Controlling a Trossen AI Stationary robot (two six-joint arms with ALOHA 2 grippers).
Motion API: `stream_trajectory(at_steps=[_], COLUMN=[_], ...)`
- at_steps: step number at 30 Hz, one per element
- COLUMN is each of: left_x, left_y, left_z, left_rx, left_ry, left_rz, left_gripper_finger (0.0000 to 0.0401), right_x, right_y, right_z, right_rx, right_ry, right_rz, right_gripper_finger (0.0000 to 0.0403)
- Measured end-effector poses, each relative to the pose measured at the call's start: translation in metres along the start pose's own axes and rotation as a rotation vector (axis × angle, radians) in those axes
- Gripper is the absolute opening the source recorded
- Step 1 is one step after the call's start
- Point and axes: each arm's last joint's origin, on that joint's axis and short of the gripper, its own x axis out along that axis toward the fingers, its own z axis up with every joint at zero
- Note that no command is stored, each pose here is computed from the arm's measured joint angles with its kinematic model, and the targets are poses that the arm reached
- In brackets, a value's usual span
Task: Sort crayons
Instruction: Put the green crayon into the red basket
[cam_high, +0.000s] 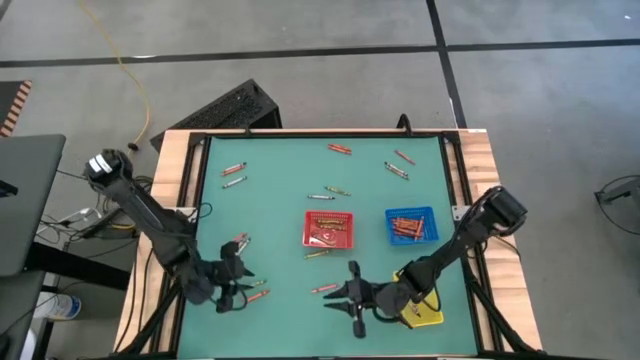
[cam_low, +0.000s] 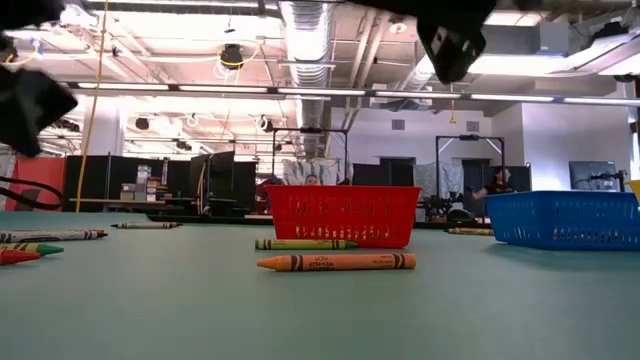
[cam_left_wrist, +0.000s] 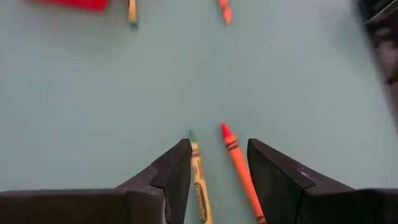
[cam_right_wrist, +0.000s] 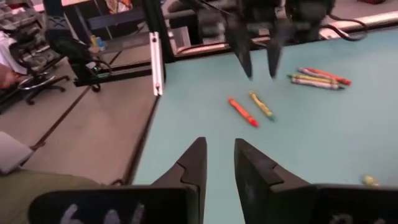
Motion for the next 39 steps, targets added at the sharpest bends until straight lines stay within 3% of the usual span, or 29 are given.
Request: stream_trajectory(at_steps=[7,20,24,32,39], left_x=[0.024,0.047,0.048,0.048,0.051], left_y=[0.0,-0.002,-0.002,-0.001,0.004], left_z=[-0.02,-0.036,-0.038,-0.038,-0.034], left_rx=[0.015,0.055,0.068,0.111,0.121], left_ry=[0.085,0.127,0.132,0.135,0.134], left_rz=[0.097,0.13,0.141,0.148,0.165], left_gripper_finger=[0.0146,0.0141,0.0114,0.0018,0.0018], right_x=[0.005,0.003,0.003,0.003,0.003], right_y=[0.018,0.022,0.022,0.022,0.023], right_z=[0.004,0.003,0.002,0.002,0.002], right_rx=[-0.021,-0.018,-0.022,-0.012,-0.013], right_ry=[0.029,0.041,0.047,0.046,0.047], right_rz=[0.017,0.021,0.018,0.015,0.016], right_gripper_finger=[0.0082,0.0082,0.0082,0.0082,0.0082])
